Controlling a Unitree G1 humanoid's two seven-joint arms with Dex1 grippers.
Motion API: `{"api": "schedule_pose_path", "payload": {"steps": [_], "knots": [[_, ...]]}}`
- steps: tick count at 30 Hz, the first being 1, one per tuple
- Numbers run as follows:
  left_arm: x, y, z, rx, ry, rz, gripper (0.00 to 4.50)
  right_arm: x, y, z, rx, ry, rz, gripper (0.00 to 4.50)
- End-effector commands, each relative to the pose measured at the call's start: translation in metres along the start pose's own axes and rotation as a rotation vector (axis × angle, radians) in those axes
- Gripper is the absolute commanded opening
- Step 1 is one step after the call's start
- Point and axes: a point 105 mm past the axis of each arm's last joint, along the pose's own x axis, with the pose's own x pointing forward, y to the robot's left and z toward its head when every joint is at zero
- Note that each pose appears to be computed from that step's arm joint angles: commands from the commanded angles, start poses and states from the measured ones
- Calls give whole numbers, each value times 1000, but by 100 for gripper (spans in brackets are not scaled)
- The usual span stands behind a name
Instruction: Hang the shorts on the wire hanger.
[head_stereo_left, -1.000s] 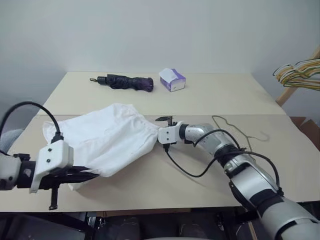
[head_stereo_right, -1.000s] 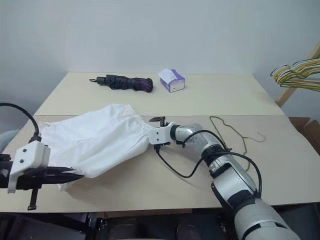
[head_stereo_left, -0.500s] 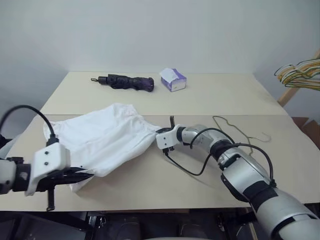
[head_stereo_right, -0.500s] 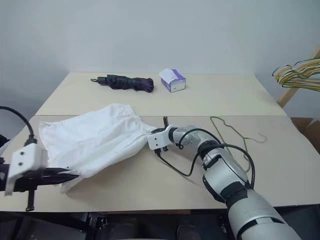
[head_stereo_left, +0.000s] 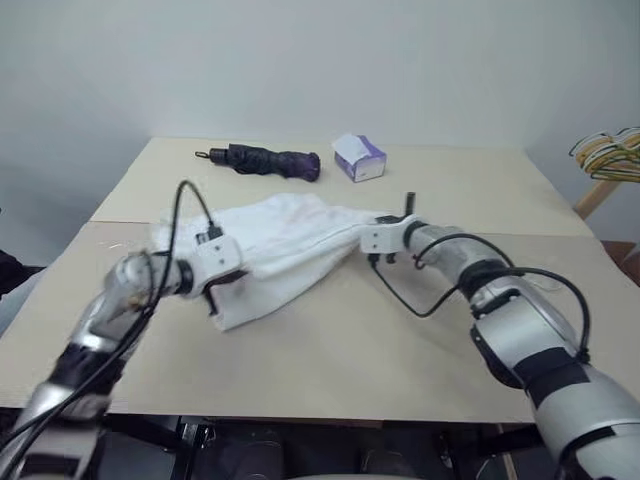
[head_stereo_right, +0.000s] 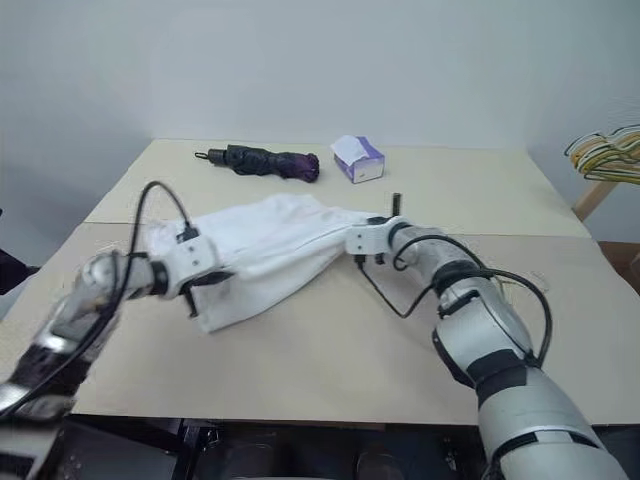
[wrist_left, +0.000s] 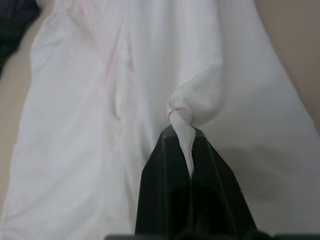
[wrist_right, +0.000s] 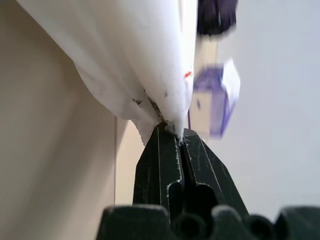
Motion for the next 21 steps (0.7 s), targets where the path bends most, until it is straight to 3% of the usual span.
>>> {"api": "schedule_pose_path", "payload": {"steps": [1,7,13,16,21], "knots": [[7,18,13,97,-23,22,0,-18,-4,-40,103,87,-32,1],[-11,20,12,177,-37,-26,0,-49,20,-48,141,24,41,1],[-67,9,-12,234,52,-134,0,-103,53,15,117,-141,199,1],[-96,-14,-20,218,88,-274,0,-125,63,48,91,-223,294,1],[-135,-58,-37,164,232,-477,0,-149,81,70,5,-272,459,1]]}}
